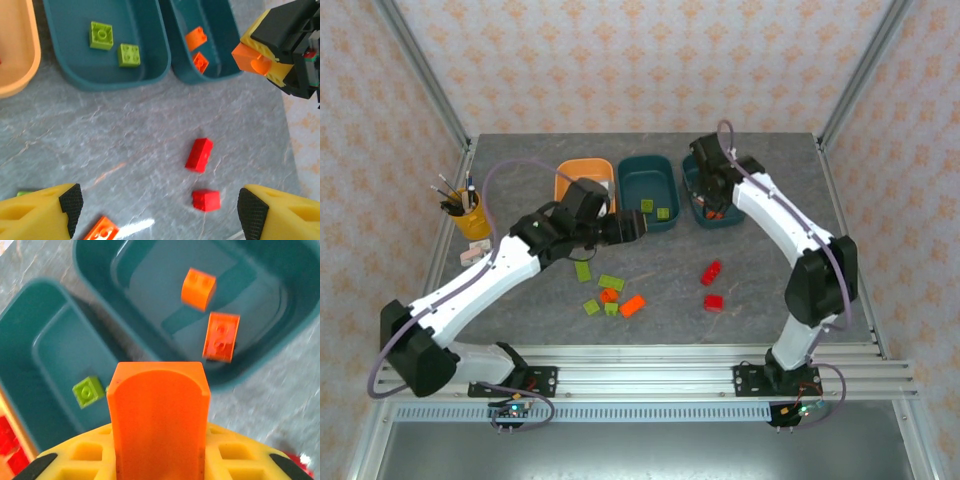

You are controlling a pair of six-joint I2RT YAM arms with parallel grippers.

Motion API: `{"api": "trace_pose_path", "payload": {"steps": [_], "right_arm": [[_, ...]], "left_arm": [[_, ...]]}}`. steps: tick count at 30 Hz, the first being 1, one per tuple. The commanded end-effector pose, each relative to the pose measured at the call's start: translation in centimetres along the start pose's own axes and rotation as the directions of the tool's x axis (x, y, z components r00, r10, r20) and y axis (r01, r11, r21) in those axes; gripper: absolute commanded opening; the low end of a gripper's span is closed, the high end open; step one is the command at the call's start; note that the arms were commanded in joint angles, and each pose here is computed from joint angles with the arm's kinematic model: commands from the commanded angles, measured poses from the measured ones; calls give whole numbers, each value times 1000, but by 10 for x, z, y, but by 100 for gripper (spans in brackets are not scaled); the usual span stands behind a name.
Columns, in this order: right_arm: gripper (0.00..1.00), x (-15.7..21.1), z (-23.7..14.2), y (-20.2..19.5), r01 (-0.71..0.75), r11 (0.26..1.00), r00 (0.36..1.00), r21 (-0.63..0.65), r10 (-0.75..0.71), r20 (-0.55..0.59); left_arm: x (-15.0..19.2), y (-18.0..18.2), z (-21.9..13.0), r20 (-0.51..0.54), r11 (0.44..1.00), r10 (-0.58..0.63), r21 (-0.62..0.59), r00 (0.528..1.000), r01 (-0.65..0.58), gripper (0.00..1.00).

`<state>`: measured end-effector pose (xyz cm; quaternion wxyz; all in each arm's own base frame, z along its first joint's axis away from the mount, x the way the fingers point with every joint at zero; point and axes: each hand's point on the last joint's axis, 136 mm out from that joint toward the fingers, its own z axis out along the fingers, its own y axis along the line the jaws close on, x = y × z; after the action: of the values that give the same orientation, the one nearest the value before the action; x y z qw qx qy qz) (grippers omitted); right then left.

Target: Sort the legos into containers by color

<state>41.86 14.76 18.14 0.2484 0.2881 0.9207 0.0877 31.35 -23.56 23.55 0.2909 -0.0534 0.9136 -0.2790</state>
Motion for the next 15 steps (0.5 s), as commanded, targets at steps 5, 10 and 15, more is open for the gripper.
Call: {"api": "trace_pose_path", "payload": {"steps": [5, 10, 15], "right_arm": [[25, -44, 75, -3, 208, 970, 978, 122, -202, -60], [26, -55, 122, -3, 195, 975, 974, 109, -180, -139], [30, -53, 157, 1, 201, 976, 962, 84, -180, -205]], "left_arm": [[-46, -14, 30, 25, 998, -49, 43, 998, 48, 84], [-56, -12, 51, 14, 998, -54, 27, 998, 54, 84], [-57, -9, 61, 5, 998, -56, 8, 998, 56, 84]]}}
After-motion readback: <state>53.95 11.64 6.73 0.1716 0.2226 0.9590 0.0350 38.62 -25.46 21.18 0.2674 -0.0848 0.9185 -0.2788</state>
